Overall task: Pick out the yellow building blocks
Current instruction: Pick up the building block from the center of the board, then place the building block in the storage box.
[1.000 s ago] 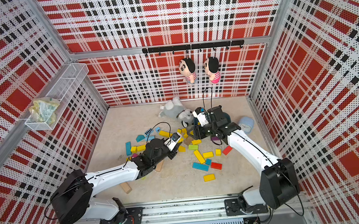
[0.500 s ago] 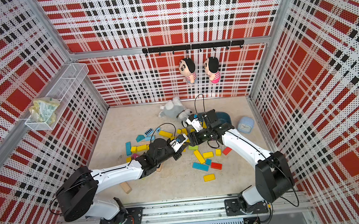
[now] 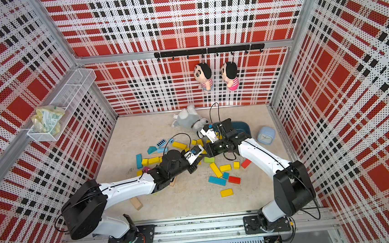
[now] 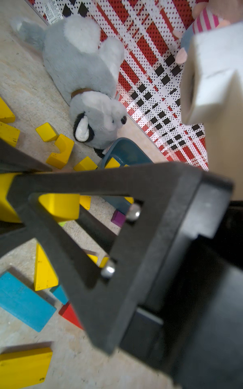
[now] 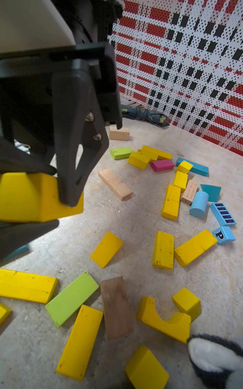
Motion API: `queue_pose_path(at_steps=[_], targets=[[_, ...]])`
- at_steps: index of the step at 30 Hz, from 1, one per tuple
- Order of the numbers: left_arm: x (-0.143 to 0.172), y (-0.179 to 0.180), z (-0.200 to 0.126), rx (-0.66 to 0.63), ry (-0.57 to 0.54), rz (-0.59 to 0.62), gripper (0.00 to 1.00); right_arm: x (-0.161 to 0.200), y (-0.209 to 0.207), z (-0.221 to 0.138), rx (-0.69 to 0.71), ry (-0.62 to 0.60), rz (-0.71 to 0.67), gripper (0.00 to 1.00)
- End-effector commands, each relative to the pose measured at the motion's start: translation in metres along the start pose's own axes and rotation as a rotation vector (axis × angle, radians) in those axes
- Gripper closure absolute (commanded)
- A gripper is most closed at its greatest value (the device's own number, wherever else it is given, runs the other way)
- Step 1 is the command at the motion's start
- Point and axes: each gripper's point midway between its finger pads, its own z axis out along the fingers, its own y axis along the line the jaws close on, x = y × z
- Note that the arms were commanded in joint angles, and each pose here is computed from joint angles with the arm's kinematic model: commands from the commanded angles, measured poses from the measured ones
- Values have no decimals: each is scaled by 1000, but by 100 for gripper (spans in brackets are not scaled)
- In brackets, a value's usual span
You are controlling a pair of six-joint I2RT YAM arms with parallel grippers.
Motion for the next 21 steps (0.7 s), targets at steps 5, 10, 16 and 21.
queue_pose_path(at_steps=[5, 10, 16, 21], targets=[[-24, 21, -8, -111, -71, -22, 2, -24, -15, -4, 43, -107, 65, 99], [-27, 45, -26, -221, -104, -81, 2, -47, -64, -30, 174, -248, 201, 100], [-12, 119, -73, -581, -163, -372, 2, -70, -154, -77, 458, -454, 438, 96], [19, 169, -123, -791, -249, -643, 2, -76, -205, -78, 673, -451, 501, 94]])
